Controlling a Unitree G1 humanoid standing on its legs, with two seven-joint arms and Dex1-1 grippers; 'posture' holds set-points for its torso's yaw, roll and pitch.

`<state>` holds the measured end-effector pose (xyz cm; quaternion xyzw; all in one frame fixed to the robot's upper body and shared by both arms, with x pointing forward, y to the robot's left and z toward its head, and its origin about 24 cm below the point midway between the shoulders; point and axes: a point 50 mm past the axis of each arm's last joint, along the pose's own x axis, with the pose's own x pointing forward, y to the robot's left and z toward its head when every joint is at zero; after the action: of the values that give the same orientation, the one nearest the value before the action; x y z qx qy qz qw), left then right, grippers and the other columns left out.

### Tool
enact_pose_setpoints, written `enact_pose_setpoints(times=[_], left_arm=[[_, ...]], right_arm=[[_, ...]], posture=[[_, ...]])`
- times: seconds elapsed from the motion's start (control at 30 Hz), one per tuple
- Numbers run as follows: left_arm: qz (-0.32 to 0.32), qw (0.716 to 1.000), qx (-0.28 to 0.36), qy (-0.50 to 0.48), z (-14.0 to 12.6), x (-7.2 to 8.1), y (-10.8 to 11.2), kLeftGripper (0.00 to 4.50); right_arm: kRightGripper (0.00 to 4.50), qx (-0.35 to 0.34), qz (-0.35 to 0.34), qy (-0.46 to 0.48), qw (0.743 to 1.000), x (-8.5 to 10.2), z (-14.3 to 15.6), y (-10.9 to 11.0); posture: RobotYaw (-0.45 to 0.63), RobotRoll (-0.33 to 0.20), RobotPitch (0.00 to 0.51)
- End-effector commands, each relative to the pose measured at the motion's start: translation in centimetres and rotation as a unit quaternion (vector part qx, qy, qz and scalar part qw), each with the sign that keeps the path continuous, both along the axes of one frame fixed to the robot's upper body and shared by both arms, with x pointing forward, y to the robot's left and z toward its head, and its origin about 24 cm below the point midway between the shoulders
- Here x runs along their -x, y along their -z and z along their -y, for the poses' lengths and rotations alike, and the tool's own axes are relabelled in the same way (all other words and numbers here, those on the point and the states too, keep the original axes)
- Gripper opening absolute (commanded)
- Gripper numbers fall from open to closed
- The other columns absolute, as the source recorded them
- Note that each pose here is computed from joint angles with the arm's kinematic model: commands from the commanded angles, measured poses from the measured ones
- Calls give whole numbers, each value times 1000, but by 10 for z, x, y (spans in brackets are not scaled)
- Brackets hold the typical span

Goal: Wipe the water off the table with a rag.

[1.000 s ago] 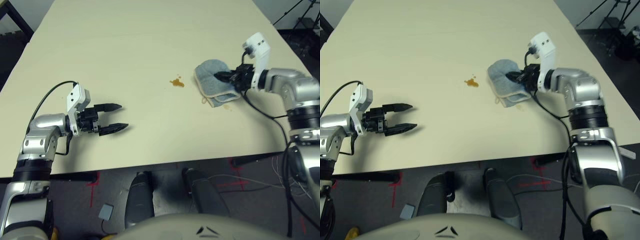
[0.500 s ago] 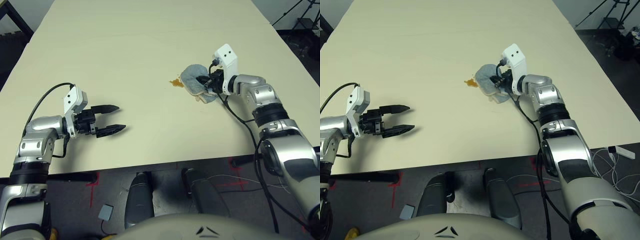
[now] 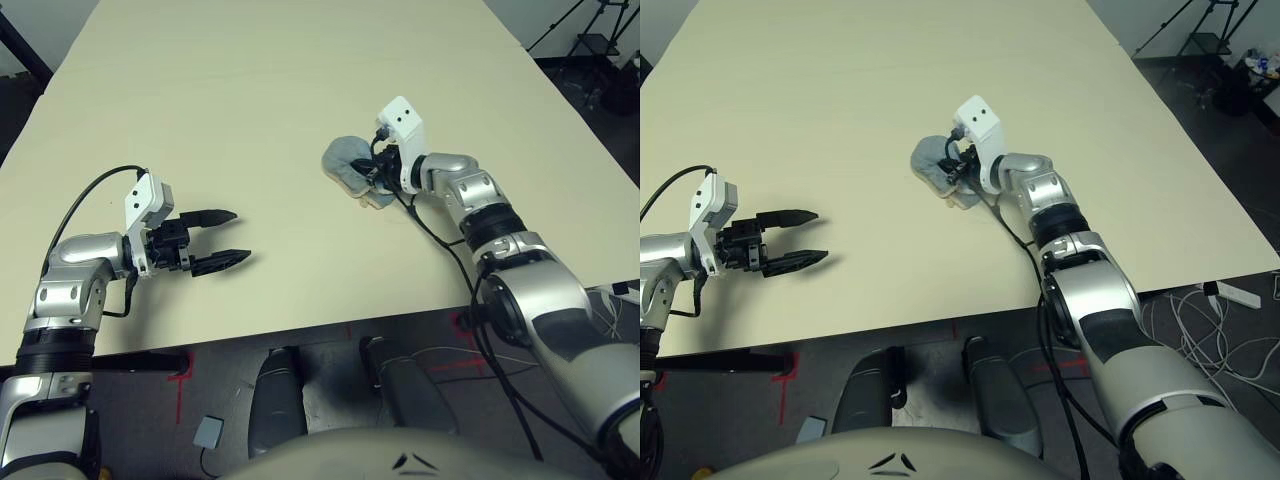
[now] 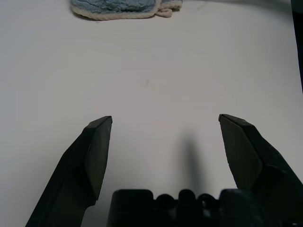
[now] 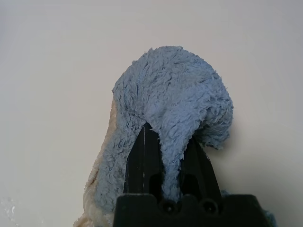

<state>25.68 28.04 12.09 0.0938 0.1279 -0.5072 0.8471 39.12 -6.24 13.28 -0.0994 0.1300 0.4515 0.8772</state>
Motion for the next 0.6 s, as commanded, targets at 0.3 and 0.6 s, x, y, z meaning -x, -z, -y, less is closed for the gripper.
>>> enact_pose_setpoints(times=[0.3, 0.6], left_arm=[[0, 1000, -5, -6, 0, 7, 0, 4500], [4, 1000, -1, -7, 2, 7, -1, 4500]], right_arm=[[87, 23, -15, -86, 996, 15, -58, 9], [87, 40, 5, -85, 996, 11, -54, 5]], posture=[[-38, 0, 179], [-39, 0, 173]])
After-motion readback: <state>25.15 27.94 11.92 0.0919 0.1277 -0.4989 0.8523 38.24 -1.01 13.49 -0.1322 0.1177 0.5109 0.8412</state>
